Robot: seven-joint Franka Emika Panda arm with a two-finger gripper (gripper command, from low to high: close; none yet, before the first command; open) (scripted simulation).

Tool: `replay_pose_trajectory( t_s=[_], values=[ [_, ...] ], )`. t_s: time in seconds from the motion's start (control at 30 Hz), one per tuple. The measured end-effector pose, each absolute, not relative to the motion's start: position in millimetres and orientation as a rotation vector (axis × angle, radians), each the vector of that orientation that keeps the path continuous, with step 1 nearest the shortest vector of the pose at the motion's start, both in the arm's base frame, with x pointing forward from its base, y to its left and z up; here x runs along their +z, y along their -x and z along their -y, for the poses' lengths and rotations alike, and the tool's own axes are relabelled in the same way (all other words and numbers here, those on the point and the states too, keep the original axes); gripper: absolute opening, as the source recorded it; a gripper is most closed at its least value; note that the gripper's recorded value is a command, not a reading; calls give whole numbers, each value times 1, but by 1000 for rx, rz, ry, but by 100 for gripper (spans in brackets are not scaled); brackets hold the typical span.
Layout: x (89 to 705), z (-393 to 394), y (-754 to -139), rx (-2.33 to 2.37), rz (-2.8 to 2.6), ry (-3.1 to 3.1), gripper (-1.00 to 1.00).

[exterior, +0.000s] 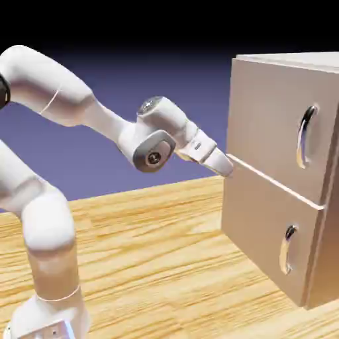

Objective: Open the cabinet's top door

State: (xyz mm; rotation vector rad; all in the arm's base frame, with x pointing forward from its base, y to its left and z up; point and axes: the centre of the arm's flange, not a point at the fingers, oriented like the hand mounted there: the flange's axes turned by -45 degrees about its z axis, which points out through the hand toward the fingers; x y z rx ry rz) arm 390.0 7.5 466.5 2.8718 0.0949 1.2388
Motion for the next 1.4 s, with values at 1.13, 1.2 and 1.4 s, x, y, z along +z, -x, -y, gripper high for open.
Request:
replay_pose_trajectory(
  t_s=[1.13, 1.2, 1.4],
  values=[
    [603, 16, -374, 1884, -185, -2487, 0],
    [604, 23, -375, 1916, -176, -2465, 0],
    [599, 47, -381, 2006, -145, -2402, 0]
  ],
)
